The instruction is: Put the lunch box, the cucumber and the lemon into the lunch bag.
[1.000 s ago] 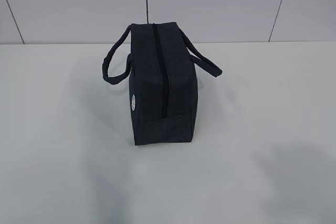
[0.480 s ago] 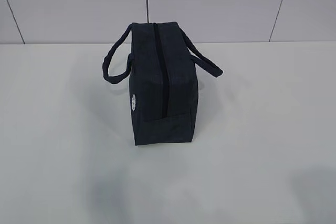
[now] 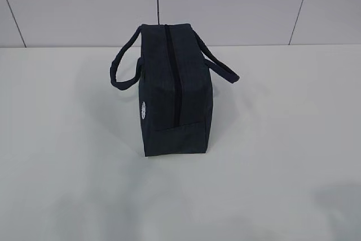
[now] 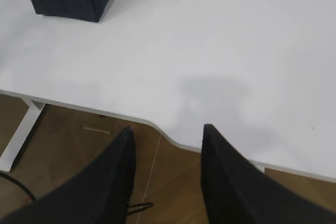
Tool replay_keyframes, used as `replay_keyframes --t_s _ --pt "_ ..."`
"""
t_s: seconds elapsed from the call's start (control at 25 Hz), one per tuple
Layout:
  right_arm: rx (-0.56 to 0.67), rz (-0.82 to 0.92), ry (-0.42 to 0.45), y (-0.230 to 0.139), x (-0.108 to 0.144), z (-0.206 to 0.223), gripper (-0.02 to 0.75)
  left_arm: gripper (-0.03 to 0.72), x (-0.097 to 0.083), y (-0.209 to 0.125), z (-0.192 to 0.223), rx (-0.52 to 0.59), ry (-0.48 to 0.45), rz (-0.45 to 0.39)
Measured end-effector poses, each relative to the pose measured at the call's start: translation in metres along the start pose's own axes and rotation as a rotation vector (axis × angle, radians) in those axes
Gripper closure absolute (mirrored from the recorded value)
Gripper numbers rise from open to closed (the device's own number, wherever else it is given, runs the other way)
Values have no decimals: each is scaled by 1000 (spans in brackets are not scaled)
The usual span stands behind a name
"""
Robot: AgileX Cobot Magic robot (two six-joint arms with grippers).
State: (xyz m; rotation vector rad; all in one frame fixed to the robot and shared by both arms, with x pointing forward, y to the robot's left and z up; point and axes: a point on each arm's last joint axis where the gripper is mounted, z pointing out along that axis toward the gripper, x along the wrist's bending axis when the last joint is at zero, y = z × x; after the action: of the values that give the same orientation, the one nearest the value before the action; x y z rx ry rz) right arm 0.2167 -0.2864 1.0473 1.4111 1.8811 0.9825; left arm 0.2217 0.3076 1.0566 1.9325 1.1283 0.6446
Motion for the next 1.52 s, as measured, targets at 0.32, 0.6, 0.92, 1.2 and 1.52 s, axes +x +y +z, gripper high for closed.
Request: replay_keyframes --t_s 0.32,0.6,0.92,1.2,1.52 --pt "-43 4 -14 1 -2 8 416 253 1 4 10 -74 8 0" --pt "-47 4 -15 2 -2 8 416 253 1 5 10 -82 9 1" --pt "-47 4 -15 2 -2 8 416 253 1 5 10 -83 19 -6" --pt "-45 51 -85 3 -2 10 416 253 -1 5 10 -76 165 -96" --pt "-44 67 -111 3 -1 10 417 253 -1 5 10 -70 280 -165"
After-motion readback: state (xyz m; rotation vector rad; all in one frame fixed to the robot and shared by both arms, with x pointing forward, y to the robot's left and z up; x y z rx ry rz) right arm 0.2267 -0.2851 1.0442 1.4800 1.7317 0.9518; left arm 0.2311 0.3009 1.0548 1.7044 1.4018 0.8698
